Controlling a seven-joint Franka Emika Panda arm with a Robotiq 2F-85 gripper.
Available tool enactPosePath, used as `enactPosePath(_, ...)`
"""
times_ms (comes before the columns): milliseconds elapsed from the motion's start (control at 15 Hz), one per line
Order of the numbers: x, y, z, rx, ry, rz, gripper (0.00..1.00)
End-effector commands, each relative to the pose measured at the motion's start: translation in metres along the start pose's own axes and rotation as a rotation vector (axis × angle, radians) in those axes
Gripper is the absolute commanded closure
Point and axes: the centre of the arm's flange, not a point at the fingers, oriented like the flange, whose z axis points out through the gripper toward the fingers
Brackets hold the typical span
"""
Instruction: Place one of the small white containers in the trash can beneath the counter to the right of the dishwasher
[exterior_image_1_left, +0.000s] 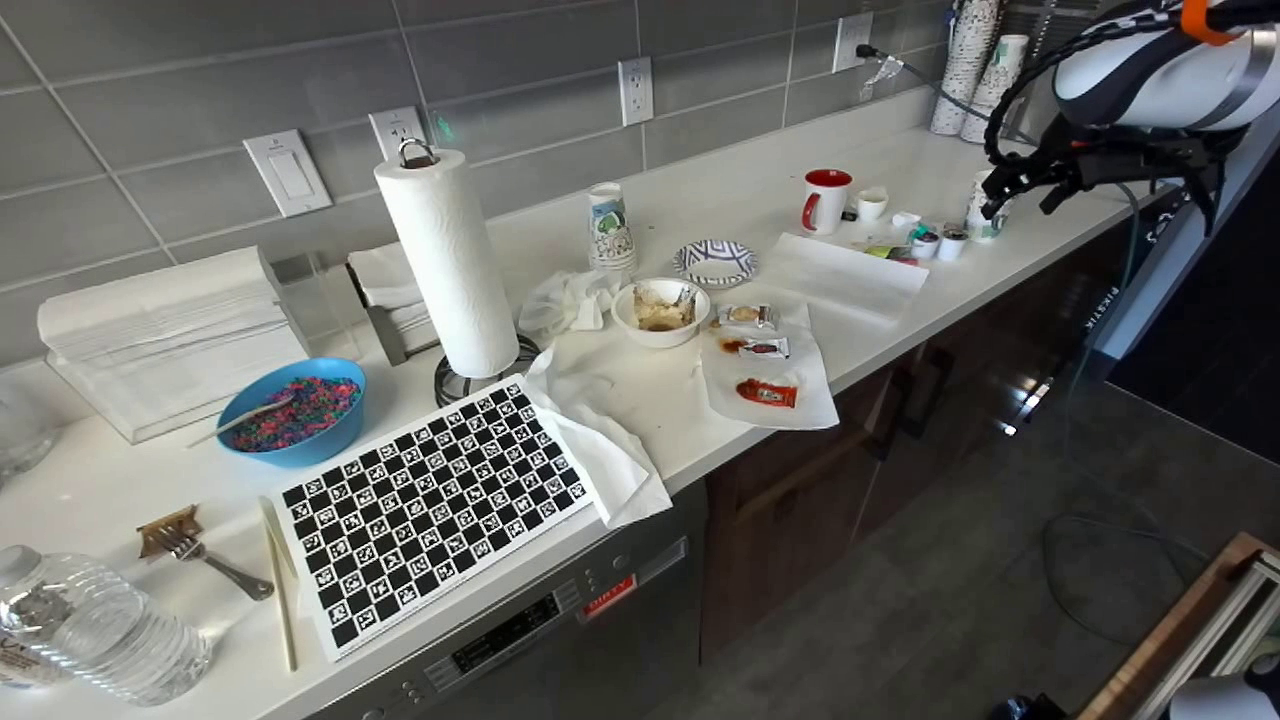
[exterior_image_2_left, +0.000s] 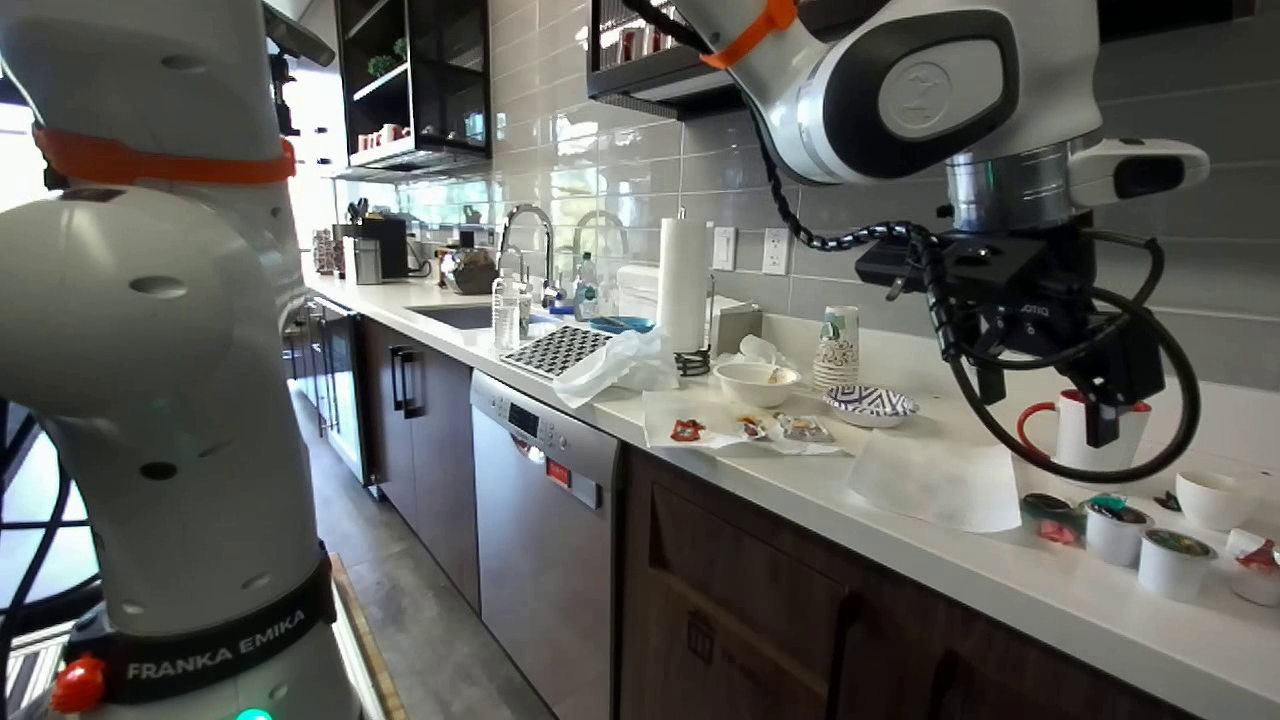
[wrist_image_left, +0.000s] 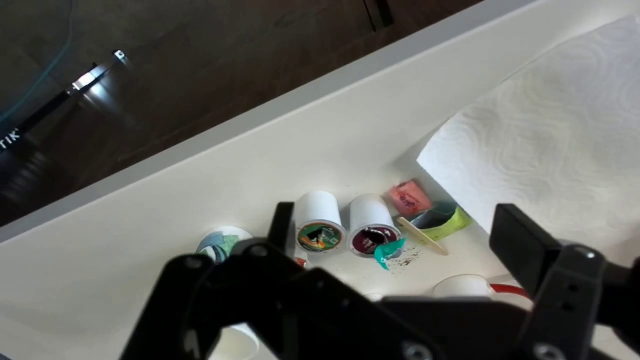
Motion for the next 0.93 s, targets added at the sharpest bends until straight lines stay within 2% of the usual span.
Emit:
enactPosePath(0,0.012,0.036,0.028,-0.008,0.028,0.019,0.0)
enactPosePath(333,0.026,0.07,0.051,0.015,0.081,0.014,0.0)
enactPosePath(867,0.046,0.074,0.086,0.137,0.13,0.012,0.0)
